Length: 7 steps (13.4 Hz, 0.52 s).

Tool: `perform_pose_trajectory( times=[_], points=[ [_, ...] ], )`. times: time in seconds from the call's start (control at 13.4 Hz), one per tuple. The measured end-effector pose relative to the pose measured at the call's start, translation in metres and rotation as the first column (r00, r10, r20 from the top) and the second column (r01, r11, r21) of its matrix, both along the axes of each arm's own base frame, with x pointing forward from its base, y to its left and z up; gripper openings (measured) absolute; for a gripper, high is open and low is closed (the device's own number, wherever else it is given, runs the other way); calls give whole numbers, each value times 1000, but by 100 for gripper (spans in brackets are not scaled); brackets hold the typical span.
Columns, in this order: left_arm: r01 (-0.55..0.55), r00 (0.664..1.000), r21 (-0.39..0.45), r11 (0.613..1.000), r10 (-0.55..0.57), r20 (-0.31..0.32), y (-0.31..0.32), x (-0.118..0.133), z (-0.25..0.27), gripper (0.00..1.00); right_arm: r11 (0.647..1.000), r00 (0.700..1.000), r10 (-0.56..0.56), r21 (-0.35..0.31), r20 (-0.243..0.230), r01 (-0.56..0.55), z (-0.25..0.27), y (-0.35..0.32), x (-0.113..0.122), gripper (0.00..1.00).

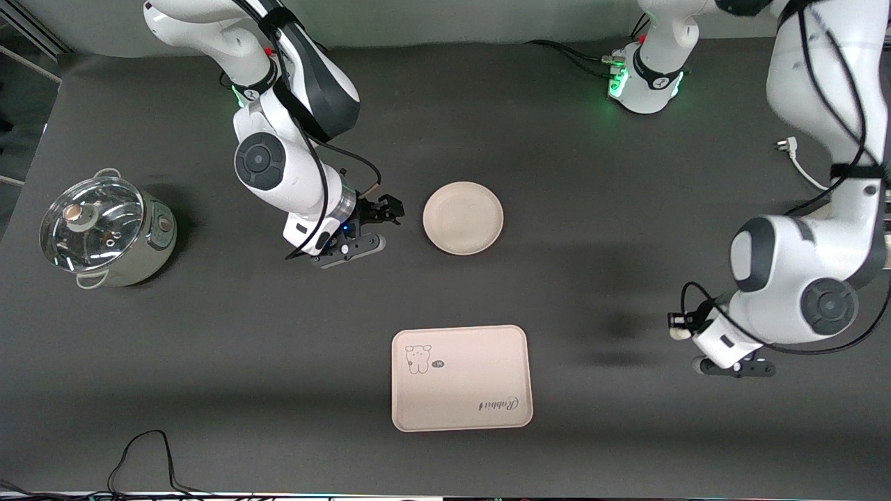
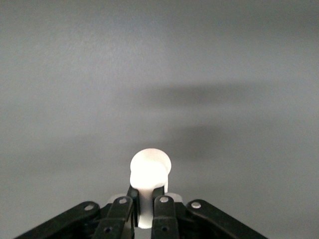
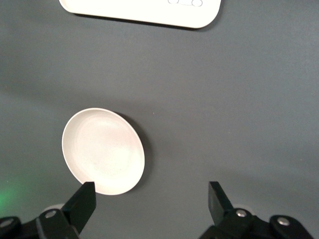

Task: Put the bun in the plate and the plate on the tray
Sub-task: 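Carry the bun over the plate with the left gripper and lower it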

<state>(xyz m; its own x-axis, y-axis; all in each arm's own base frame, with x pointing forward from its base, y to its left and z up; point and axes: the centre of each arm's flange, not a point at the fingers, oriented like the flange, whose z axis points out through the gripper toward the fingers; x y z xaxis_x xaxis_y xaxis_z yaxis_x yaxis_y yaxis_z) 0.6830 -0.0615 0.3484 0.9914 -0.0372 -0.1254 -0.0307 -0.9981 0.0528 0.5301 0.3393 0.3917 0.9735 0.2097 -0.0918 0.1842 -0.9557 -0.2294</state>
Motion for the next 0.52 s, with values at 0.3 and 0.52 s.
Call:
perform_pose_trajectory(
  times=[0.3, 0.52],
  points=[
    [-2, 999, 28, 1000, 3, -48, -7, -54, 132, 12, 1000, 1000, -13, 3, 11, 13, -3, 12, -4, 100],
    [-5, 999, 43, 999, 6, -39, -4, -104, 189, 12, 999, 998, -50, 5, 24, 50, -10, 33, -13, 99]
  ],
)
